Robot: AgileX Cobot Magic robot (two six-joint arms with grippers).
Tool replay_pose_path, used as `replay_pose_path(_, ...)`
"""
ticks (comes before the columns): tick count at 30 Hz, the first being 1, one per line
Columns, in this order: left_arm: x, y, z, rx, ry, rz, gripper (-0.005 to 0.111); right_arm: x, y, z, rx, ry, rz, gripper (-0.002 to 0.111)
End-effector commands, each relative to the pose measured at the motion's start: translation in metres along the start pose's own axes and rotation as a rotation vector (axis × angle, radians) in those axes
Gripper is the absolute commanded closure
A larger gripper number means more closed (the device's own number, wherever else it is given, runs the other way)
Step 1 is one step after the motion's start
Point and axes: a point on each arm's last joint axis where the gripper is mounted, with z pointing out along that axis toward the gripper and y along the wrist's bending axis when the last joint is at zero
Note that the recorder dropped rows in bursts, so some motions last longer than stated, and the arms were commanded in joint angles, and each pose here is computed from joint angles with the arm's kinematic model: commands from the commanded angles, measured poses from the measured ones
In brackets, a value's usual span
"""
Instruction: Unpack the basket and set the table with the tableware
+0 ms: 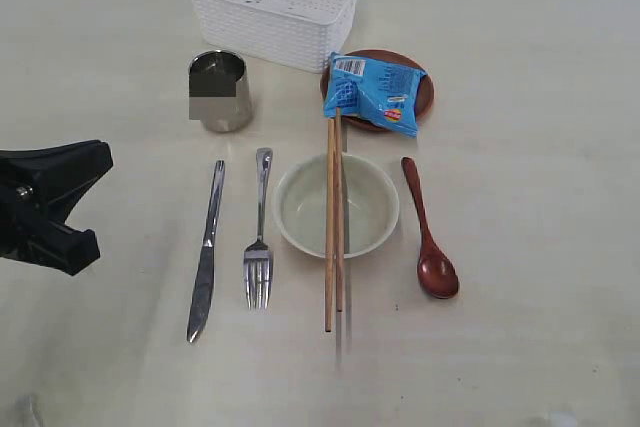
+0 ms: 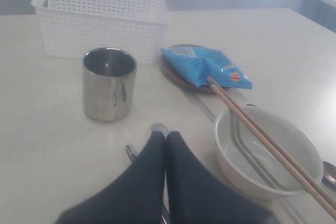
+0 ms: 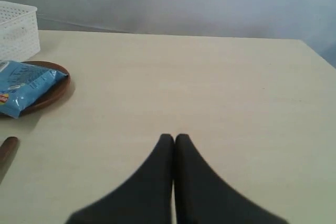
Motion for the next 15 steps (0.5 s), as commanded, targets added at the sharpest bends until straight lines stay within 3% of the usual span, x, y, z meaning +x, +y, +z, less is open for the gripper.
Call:
replay_pose_path(1, 0.0017, 0.0001, -0.0011, 0.002, 0.001, 0.0, 0.107, 0.0002, 0.0045, -0.0002, -0.048, -0.01, -0.008, 0.108)
replay_pose_path(6, 0.0017, 0.0001, -0.0011, 0.002, 0.001, 0.0, 0.107, 0.0005, 0.0125, -0.0009, -0.136, -0.009, -0.023, 0.108)
replay_pose_path(15, 0.0017, 0.0001, -0.0011, 0.002, 0.001, 0.0, 0.107, 0.0007, 0.0134, -0.001, -0.146, -0.005, -0.006, 0.108)
